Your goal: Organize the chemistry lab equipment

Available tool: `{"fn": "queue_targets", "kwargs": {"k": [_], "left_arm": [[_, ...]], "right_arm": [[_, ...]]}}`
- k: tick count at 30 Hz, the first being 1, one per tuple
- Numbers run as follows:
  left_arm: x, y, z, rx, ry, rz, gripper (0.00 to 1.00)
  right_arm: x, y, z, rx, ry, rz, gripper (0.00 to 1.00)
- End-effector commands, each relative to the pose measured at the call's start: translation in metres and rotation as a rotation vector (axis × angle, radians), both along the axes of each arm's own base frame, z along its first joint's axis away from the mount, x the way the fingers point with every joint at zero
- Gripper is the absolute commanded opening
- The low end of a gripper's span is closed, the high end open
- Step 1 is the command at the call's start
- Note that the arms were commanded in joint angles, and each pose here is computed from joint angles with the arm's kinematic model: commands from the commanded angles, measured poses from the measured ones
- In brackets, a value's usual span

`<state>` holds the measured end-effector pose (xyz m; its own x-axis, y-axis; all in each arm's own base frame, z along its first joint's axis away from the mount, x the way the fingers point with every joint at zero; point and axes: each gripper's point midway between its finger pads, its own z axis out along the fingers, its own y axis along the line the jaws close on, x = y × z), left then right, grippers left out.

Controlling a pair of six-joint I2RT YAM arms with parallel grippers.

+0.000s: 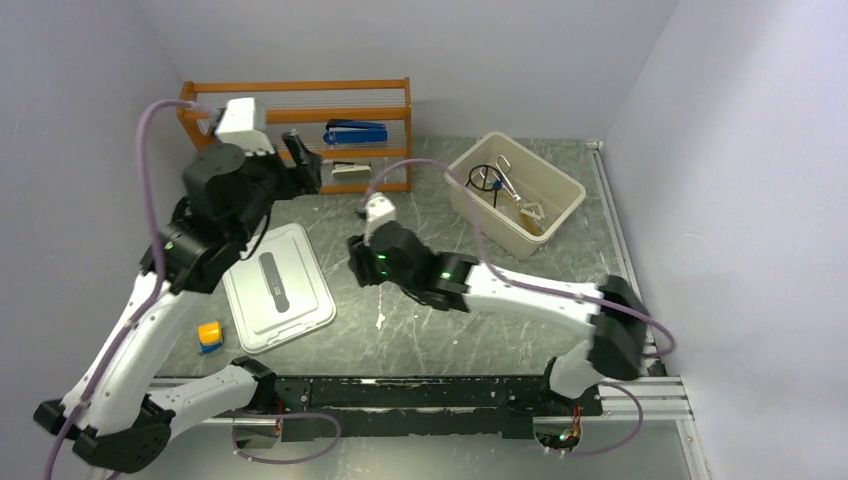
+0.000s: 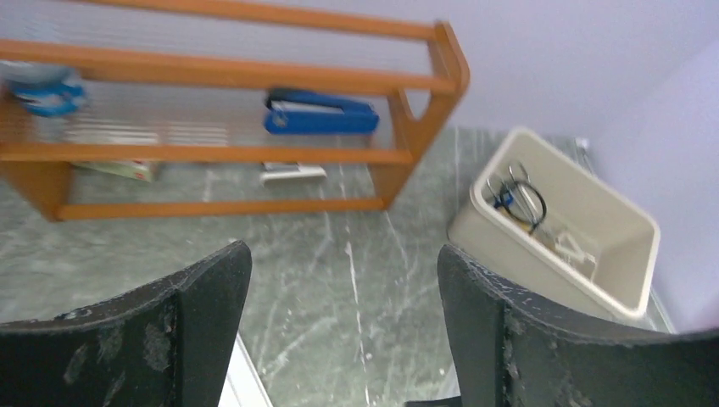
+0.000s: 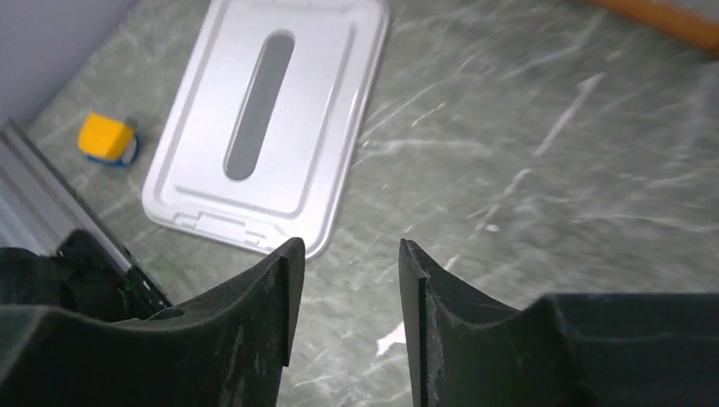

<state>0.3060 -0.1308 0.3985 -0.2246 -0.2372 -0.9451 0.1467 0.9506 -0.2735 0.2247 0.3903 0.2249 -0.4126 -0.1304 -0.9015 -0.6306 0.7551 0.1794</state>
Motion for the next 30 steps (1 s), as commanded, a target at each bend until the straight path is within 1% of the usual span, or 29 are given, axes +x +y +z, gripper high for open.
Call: {"fn": "queue_targets", "kwargs": {"k": [1,4,6,7,8,9,13,15,18,22,27,30], "left_arm": [[-0.019,0.056,0.029,0.090,-0.073,0.196,0.86],[-0.030,0.071,0.047,0.102,-0.114,0.234,0.88],[-0.035,0.078,0.053,0.109,-0.132,0.250,0.89],[-0.036,0.080,0.055,0.114,-0.137,0.254,0.90],[-0.038,0.081,0.056,0.116,-0.139,0.254,0.90],[-0.039,0.081,0.055,0.117,-0.137,0.251,0.90],[-0.039,0.076,0.047,0.110,-0.118,0.228,0.91],[-0.037,0.073,0.040,0.091,-0.104,0.225,0.89],[-0.033,0.061,0.031,0.053,-0.097,0.182,0.88],[-0.028,0.050,0.018,0.048,-0.062,0.151,0.87],[-0.023,0.046,0.005,0.060,-0.021,0.145,0.86],[-0.022,0.044,-0.001,0.058,-0.012,0.140,0.86]], "right_arm": [[-0.011,0.053,-0.057,-0.076,0.169,0.122,0.47],[-0.002,0.084,-0.088,-0.115,0.229,0.113,0.47],[0.000,0.100,-0.114,-0.188,0.249,0.115,0.47],[0.006,0.102,-0.124,-0.241,0.238,0.074,0.47],[0.008,0.106,-0.144,-0.302,0.243,0.056,0.48],[0.009,0.109,-0.153,-0.340,0.241,0.051,0.48],[0.016,0.117,-0.178,-0.401,0.247,0.024,0.48],[0.018,0.116,-0.189,-0.439,0.256,0.002,0.46],[0.019,0.115,-0.199,-0.463,0.259,-0.003,0.40],[0.017,0.106,-0.214,-0.505,0.279,-0.005,0.27],[0.017,0.087,-0.216,-0.506,0.301,-0.024,0.26],[0.016,0.073,-0.217,-0.521,0.322,-0.022,0.21]]}}
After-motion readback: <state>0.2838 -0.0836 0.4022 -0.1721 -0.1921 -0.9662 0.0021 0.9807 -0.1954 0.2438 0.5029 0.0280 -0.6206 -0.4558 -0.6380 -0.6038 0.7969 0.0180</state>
